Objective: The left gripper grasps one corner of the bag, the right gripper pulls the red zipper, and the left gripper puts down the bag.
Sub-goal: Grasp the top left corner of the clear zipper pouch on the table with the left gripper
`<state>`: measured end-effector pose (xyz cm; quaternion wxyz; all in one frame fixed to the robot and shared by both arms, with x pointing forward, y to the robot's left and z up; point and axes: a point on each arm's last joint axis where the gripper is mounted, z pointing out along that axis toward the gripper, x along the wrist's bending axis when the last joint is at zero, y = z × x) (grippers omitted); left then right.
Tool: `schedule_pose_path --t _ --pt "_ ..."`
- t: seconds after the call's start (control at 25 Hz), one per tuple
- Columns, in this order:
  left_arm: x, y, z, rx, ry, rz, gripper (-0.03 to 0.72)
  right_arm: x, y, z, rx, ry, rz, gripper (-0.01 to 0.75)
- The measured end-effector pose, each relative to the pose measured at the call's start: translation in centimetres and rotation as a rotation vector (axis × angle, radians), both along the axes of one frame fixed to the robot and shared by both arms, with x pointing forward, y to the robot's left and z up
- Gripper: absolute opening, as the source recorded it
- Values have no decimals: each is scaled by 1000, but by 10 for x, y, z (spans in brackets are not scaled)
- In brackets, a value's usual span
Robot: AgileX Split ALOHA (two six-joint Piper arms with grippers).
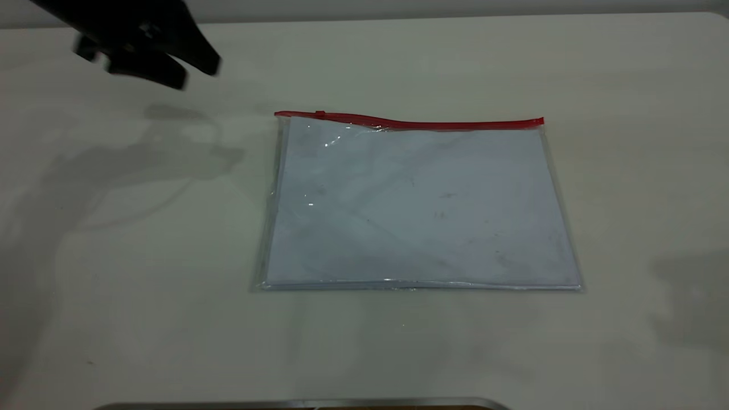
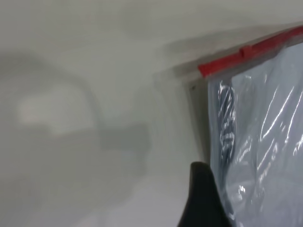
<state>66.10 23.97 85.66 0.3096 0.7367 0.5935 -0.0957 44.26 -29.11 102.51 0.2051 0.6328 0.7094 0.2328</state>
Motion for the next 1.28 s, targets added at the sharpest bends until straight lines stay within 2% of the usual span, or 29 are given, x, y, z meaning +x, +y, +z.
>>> schedule_pose_path --t 0.16,0.32,0.56,0.92,1.16,1.28 --pt "7 -9 -19 -19 -49 -57 586 27 0 -17 -18 55 18 585" --pt "6 -30 -25 -6 -105 -137 586 59 0 -26 -22 90 29 585" --pt "-1 -57 -53 28 -90 -175 586 92 6 -52 -6 163 85 585" --pt "-1 -61 -71 -10 -49 -89 586 107 34 -66 -29 153 199 585" --pt "-5 -62 -86 -21 -15 -71 586 107 39 -67 -30 145 217 585" --pt "-5 -65 -87 -56 -21 -70 586 107 39 -66 -26 145 215 585"
